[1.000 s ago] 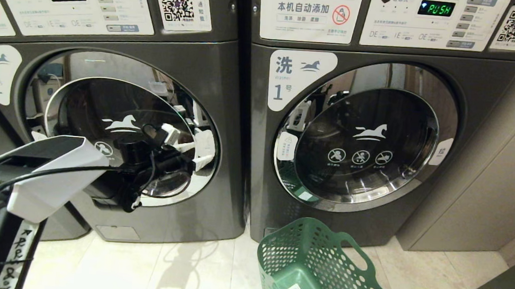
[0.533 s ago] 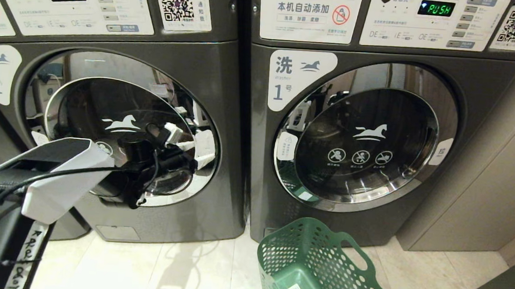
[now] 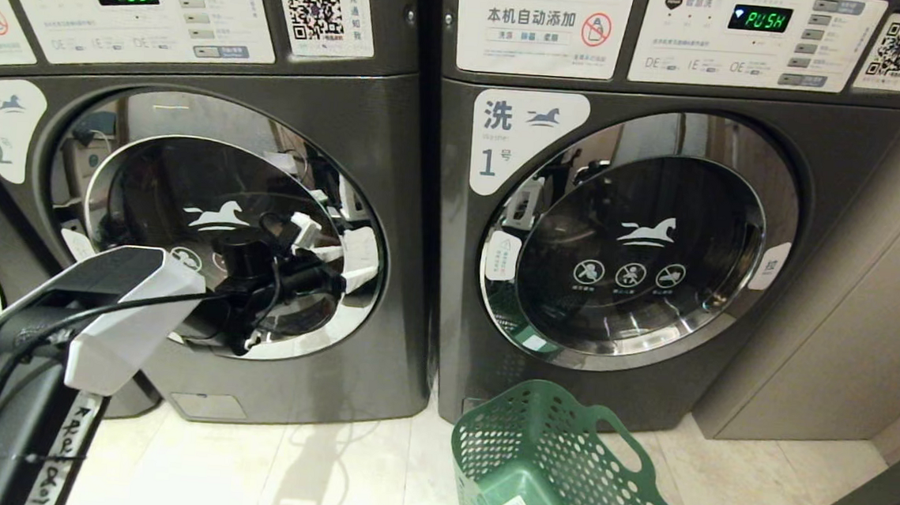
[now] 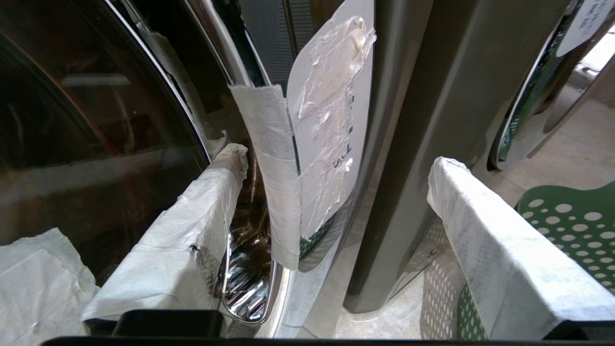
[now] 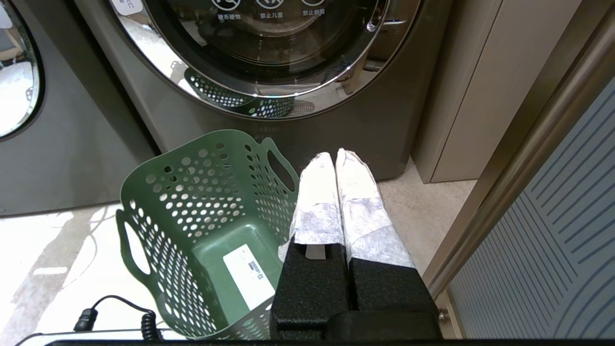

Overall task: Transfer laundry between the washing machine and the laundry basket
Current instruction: Open the lid of the washing machine

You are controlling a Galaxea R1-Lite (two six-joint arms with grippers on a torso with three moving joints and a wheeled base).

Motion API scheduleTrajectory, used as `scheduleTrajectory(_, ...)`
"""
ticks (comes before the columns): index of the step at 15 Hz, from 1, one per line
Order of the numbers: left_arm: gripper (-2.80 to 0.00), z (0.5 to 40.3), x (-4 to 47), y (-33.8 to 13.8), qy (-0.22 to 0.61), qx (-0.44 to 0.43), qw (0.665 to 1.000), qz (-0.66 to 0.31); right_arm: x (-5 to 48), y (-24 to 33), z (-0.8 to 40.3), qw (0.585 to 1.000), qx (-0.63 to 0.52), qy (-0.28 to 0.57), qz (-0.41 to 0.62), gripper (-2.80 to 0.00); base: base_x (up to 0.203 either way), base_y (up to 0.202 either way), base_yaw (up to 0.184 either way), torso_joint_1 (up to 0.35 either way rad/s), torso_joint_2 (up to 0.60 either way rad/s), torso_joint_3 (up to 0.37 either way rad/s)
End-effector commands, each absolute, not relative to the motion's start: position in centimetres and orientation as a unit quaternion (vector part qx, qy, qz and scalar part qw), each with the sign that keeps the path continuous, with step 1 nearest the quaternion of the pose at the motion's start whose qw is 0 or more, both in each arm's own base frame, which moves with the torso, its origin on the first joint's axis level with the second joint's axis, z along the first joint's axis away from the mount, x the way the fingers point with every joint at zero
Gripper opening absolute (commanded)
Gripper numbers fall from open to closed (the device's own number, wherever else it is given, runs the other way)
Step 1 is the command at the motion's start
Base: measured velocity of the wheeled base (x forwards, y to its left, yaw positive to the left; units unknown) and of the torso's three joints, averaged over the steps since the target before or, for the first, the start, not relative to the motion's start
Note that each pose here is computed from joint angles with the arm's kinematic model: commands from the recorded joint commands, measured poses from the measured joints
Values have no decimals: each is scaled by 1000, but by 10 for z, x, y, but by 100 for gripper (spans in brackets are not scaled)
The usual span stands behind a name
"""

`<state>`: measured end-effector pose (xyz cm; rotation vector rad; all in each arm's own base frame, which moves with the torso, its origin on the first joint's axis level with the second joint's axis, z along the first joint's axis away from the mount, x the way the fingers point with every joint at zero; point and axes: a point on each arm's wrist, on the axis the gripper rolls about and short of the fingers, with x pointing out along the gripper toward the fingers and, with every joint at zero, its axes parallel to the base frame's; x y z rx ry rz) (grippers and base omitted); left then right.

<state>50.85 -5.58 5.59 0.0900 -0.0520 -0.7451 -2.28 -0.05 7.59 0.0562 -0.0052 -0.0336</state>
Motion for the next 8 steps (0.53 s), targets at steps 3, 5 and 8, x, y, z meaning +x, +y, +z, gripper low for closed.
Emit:
scheduleTrajectory(3,0,50,514,-57,-29,36,926,-374,-23,-1,76,999,28,-2,-17,-280,0,0,0,0,0,0)
scheduleTrajectory(5,0,50,513,-57,-31,41,929,-367,-23,-1,76,999,28,-2,-17,-280,0,0,0,0,0,0)
scheduleTrajectory(8,0,47,510,-56,-21,39,939,-341,-23,-1,76,999,28,-2,-17,-280,0,0,0,0,0,0)
